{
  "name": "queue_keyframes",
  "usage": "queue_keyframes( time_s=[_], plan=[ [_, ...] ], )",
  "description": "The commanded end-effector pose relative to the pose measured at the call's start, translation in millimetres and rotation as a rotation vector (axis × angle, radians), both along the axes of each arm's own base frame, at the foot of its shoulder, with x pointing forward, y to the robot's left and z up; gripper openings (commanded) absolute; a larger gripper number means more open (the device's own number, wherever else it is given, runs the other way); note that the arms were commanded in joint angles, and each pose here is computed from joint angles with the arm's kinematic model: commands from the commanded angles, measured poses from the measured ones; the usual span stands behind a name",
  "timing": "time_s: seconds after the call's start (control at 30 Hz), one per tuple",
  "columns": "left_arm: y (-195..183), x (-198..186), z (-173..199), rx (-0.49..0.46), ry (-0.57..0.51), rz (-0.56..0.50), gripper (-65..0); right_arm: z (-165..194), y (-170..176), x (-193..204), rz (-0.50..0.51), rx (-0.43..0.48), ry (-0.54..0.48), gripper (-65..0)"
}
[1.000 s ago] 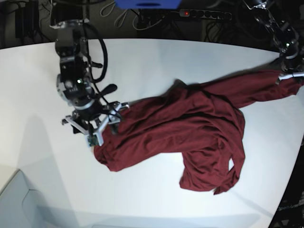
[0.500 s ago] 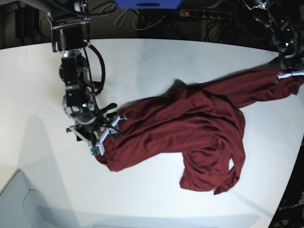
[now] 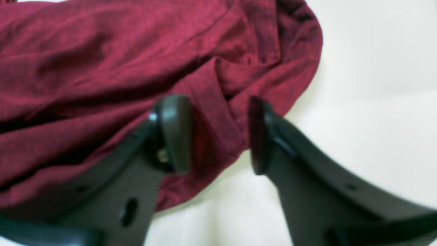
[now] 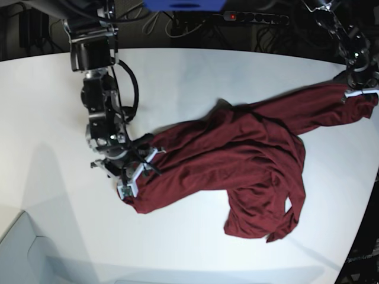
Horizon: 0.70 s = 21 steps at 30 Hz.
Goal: Layout the t-shirt on the table in an organized manner, then fold the t-shirt properly
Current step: 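Lower the right gripper and grasp the shirt's opposite edge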
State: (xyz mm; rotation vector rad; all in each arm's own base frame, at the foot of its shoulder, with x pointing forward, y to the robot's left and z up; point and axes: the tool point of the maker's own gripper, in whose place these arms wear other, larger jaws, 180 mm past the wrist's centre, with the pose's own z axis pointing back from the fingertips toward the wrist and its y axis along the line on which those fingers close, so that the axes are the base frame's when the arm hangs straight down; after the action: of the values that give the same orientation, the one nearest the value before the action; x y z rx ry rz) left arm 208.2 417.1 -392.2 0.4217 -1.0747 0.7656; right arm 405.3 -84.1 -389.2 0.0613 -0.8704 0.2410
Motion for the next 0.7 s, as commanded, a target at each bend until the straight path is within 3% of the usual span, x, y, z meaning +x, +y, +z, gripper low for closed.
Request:
queue_keyframes(
  time_s=[0.0, 0.23, 0.33, 0.67],
  plan=[
    [8, 4, 15, 0.043, -0.033, 0.000, -64.5, 17, 12, 10, 0.026, 0.017, -0.055, -44.7],
    [7, 5, 15, 0.043, -0.035, -0.001, -64.5, 16, 21, 8, 0.054, 0.006, -0.053, -55.4],
    [8, 4, 15, 0.043, -0.034, 0.002, -64.5, 13, 9, 8, 0.045, -0.015, -0.045, -64.5],
    [2, 2, 10, 0.025, -0.035, 0.007, -64.5, 47, -11, 12, 0.020, -0.036, -0.140, -62.9]
  ],
)
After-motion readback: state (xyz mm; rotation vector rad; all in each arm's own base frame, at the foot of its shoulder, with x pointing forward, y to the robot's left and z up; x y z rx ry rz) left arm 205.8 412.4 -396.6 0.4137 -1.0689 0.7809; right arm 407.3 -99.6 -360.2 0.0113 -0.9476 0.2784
